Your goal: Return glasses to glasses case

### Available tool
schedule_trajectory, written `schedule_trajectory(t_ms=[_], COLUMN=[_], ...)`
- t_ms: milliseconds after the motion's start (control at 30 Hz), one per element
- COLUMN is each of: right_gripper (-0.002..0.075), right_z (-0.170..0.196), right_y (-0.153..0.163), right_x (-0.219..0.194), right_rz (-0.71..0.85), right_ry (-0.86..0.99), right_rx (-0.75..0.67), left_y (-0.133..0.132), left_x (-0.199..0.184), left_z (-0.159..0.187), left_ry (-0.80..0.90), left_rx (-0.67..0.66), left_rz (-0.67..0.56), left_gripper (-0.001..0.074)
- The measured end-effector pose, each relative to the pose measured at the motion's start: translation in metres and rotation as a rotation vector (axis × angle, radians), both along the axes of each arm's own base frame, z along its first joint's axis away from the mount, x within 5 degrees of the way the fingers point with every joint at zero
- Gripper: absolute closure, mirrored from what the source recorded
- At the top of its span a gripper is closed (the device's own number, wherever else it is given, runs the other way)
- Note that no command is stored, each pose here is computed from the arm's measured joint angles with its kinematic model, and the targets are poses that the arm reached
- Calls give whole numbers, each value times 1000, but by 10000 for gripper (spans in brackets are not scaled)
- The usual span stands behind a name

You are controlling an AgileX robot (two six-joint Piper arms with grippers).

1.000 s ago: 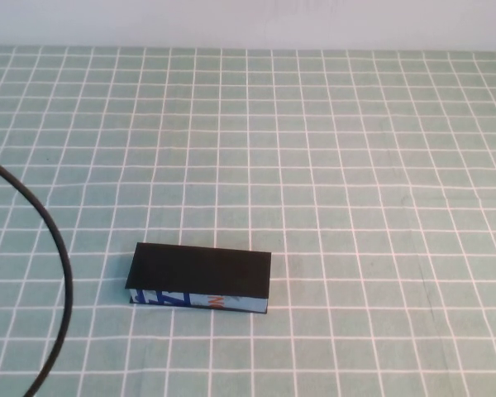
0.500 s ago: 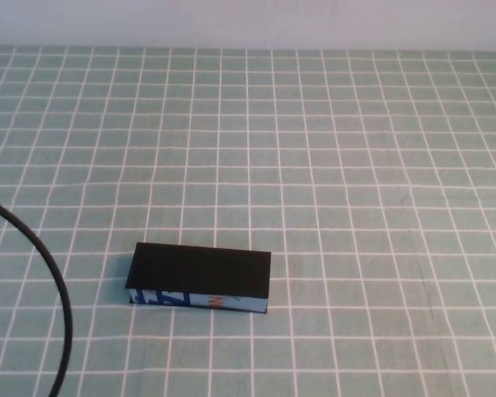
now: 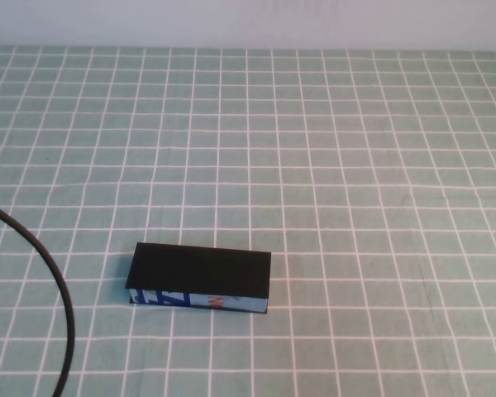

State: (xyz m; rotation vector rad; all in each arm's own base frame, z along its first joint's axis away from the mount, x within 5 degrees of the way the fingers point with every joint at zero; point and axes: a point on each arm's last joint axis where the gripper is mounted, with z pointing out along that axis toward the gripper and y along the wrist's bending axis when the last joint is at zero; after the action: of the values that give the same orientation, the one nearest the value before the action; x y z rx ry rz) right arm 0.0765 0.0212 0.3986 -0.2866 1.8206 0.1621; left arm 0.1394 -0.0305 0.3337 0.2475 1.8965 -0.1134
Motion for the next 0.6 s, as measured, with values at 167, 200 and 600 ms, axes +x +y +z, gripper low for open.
schedule_trajectory(t_ms=[167, 200, 600], right_gripper=[737, 737, 737], right_z=[-61, -67, -108], right_y=[-2, -2, -1], right_x=[-10, -11, -10], right_rz=[2, 2, 5], right_ry=[21, 13, 80], right_rx=[29, 31, 29], left_y=[0, 0, 0], left_x=[0, 0, 0], left_z=[0, 0, 0], left_ry=[0, 0, 4], left_rx=[-2, -2, -2], left_rz=[0, 0, 0], left_gripper=[736, 736, 736])
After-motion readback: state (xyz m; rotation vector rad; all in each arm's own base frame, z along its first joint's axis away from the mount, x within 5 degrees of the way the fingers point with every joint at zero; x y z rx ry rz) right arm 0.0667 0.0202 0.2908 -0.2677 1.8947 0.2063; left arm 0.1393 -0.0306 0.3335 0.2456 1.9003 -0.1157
